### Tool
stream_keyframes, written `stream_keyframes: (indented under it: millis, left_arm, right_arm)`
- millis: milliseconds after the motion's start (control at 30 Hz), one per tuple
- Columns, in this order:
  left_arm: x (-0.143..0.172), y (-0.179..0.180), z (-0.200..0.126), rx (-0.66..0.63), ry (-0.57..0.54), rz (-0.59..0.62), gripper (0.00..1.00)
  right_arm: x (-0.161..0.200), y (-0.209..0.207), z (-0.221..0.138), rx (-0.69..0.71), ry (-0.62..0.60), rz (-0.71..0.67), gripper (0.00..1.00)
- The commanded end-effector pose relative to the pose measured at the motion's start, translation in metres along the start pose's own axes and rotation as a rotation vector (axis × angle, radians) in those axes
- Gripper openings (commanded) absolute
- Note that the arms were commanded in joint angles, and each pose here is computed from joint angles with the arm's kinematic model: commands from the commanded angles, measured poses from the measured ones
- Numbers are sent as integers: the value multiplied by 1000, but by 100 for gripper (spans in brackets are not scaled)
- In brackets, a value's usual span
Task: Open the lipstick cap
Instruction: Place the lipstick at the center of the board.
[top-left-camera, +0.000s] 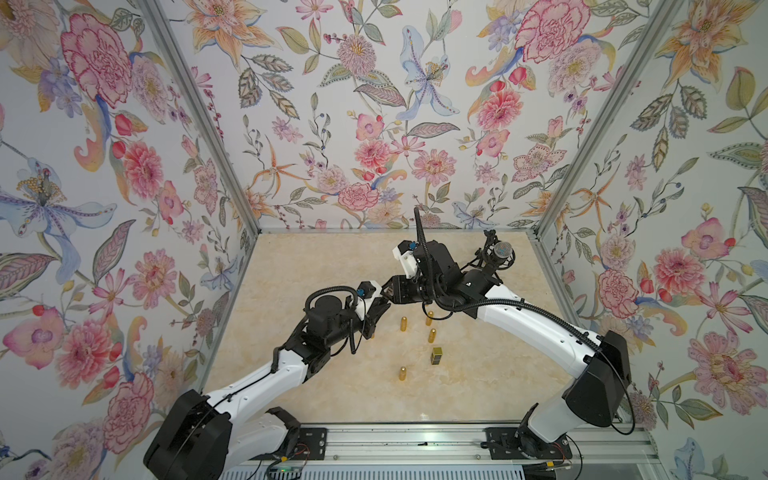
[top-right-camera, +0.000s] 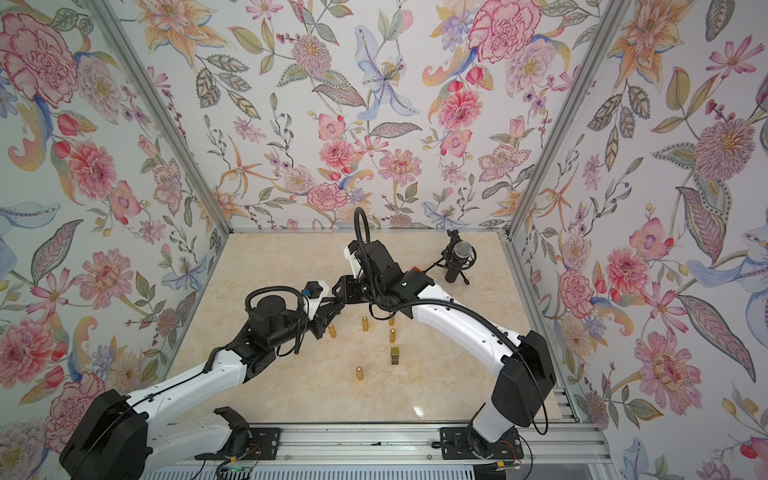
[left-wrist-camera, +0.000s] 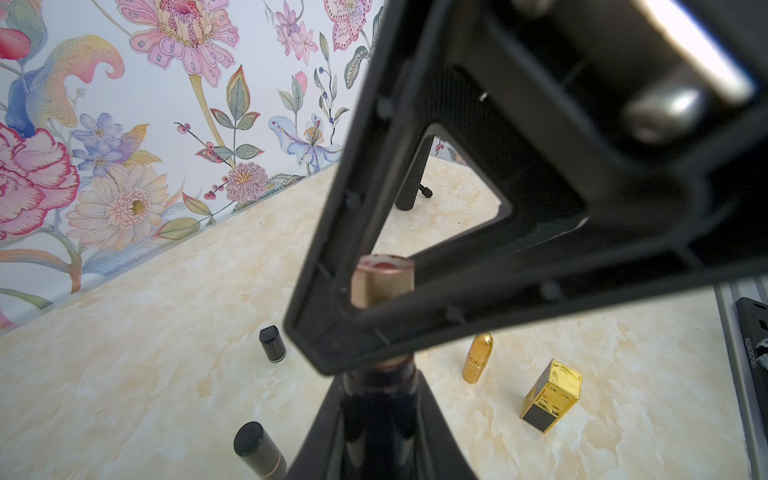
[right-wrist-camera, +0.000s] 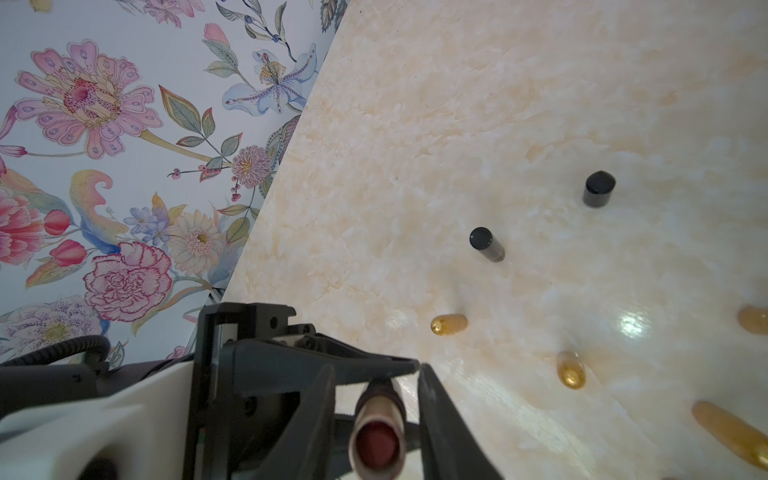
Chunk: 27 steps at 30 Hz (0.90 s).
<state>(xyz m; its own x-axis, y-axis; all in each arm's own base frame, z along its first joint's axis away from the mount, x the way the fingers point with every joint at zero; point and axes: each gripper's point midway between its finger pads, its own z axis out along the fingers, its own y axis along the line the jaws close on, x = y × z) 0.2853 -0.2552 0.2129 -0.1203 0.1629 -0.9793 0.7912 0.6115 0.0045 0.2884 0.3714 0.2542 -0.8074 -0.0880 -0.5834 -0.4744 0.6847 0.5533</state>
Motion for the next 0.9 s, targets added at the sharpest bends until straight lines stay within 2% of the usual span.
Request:
stream_keyframes:
  millis: [0, 233, 300, 567, 667, 700, 767, 800, 867]
  left_arm:
    - [-20, -3, 1, 11, -47, 31, 3]
    - [-19, -1, 1, -2, -45, 30, 3]
    - [-18, 0, 1, -6, -40, 28, 3]
    - [-17, 1, 2, -11, -38, 25, 7]
    - [-18, 2, 2, -15, -39, 25, 22]
    - [-19, 2, 2, -16, -39, 26, 34]
    - [-19, 3, 1, -22, -37, 26, 70]
    - [-19, 4, 0, -29, -34, 24, 81]
    - [-19, 5, -2, -40, -32, 19, 88]
  right_arm:
    - [-2, 4, 3, -14, 3, -7, 33]
    - [-7, 3, 0, -17, -8, -6, 27]
    - [-8, 3, -1, -21, -9, -7, 22]
    - [-13, 5, -5, -33, -19, -6, 21]
    - [-15, 7, -6, -35, -24, -6, 21]
    - [-17, 7, -6, -35, -28, -6, 21]
    - [-20, 4, -7, -27, -37, -5, 21]
    - [-22, 1, -7, -17, -41, 1, 21]
    - [-27, -6, -8, -1, -55, 8, 21]
